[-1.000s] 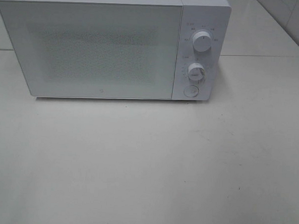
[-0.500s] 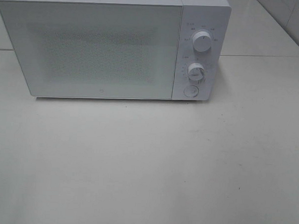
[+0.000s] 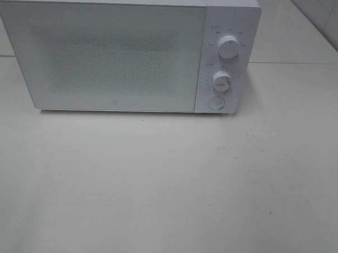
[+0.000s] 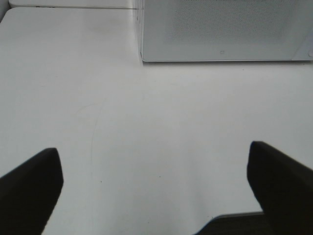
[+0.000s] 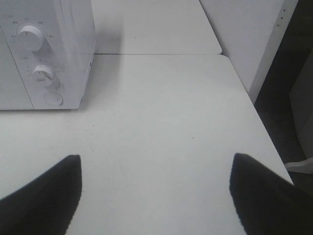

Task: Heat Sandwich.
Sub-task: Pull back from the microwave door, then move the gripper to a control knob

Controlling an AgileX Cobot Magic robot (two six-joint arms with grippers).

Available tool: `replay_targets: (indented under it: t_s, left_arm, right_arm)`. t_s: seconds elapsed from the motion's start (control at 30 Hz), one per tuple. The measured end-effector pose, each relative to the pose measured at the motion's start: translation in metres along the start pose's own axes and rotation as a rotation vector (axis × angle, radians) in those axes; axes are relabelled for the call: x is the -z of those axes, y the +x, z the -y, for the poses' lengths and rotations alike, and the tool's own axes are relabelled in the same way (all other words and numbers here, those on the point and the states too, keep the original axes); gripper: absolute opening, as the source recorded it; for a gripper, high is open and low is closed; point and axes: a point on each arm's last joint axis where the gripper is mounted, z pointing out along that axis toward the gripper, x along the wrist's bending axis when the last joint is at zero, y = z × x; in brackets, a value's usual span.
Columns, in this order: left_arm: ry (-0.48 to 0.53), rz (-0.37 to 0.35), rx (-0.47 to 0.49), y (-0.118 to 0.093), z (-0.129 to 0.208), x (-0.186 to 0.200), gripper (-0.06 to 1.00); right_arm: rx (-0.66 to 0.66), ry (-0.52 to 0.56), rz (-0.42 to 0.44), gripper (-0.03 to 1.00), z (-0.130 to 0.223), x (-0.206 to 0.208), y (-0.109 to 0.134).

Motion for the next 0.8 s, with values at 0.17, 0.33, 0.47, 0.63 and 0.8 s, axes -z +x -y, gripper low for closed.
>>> replay_targets:
  t_s: [0.17,0.33,0.47,0.63,0.8]
  left_arm:
    - [0.000,0.000,0.000,0.000,0.000,0.000,0.96]
    - [0.000,0.000,0.000,0.000,0.000,0.000,0.96]
    - [0.000,0.000,0.000,0.000,0.000,0.000,0.96]
    - [0.000,0.000,0.000,0.000,0.000,0.000,0.96]
    - [0.000,0.000,0.000,0.000,0.000,0.000,0.96]
  right_arm:
    - [0.005,-0.025,-0.007,0.81,-0.016,-0.018,0.001]
    - [0.001,-0.026,-0.014,0.80,-0.029,-0.039,0.003]
    - [-0.014,-0.018,-0.020,0.79,-0.037,-0.057,0.005]
    - [-0.023,-0.001,-0.027,0.78,-0.044,-0.079,0.007]
    - [-0.019,0.009,-0.035,0.77,-0.049,-0.103,0.009]
